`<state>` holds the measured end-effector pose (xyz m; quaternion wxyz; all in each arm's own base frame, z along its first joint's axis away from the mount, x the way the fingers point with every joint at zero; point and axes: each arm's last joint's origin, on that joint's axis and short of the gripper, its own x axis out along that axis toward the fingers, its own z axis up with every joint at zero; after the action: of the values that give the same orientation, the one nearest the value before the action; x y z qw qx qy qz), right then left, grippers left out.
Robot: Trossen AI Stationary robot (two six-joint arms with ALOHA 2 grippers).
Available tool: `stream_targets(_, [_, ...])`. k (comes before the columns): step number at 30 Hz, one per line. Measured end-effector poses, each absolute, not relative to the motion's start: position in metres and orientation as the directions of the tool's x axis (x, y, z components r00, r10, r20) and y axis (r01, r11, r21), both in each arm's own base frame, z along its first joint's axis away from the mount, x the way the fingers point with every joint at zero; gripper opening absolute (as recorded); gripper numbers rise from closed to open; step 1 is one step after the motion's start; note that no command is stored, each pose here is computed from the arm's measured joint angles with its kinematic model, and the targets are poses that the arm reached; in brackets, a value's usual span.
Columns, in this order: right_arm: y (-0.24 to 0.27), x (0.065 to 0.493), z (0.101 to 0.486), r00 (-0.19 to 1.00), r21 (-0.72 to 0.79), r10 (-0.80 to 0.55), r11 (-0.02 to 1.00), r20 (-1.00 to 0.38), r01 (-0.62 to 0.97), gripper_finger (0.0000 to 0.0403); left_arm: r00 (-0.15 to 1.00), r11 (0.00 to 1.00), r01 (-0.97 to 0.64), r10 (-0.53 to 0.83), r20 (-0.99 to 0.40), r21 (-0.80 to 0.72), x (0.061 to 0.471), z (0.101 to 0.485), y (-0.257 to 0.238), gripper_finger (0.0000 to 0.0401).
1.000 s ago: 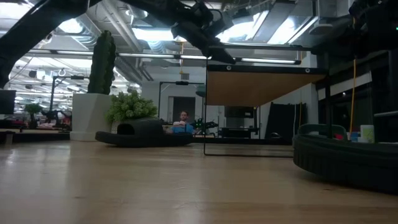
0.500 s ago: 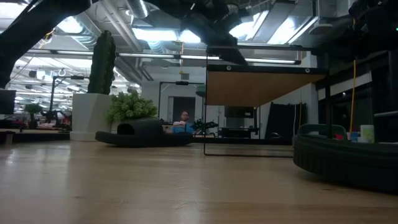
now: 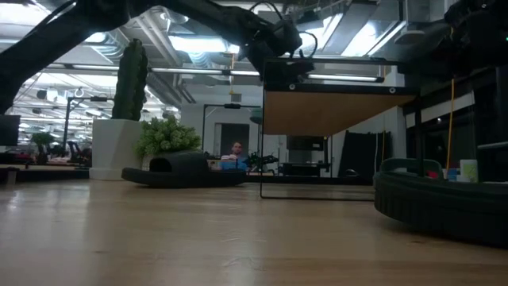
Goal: Pick and place slides into the shelf
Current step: Put the bottom green slide on the shelf
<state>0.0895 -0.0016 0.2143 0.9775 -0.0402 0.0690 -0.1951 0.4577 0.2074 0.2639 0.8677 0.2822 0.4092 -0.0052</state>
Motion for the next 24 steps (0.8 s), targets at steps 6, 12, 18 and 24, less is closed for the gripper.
stream_targets(6, [-0.002,0.089,0.214,0.914,-0.107,-0.387,0.92,-0.121,0.376,0.0023,0.683,0.828,0.209,0.257,-0.684,0.52,0.459,0.267,0.211,0.0])
stream_targets(12, [-0.002,0.089,0.213,0.913,-0.107,-0.387,0.921,-0.128,0.375,0.0023,0.643,0.815,0.158,0.343,-0.684,0.558,0.454,0.267,0.222,0.0])
stream_targets(18, [-0.002,0.089,0.213,0.913,-0.108,-0.387,0.921,-0.129,0.375,0.0023,0.644,0.817,0.151,0.346,-0.683,0.557,0.453,0.267,0.224,0.0])
stream_targets(24, [-0.002,0.089,0.213,0.913,-0.109,-0.387,0.921,-0.13,0.375,0.0023,0.669,0.823,0.174,0.305,-0.678,0.541,0.456,0.267,0.219,0.0])
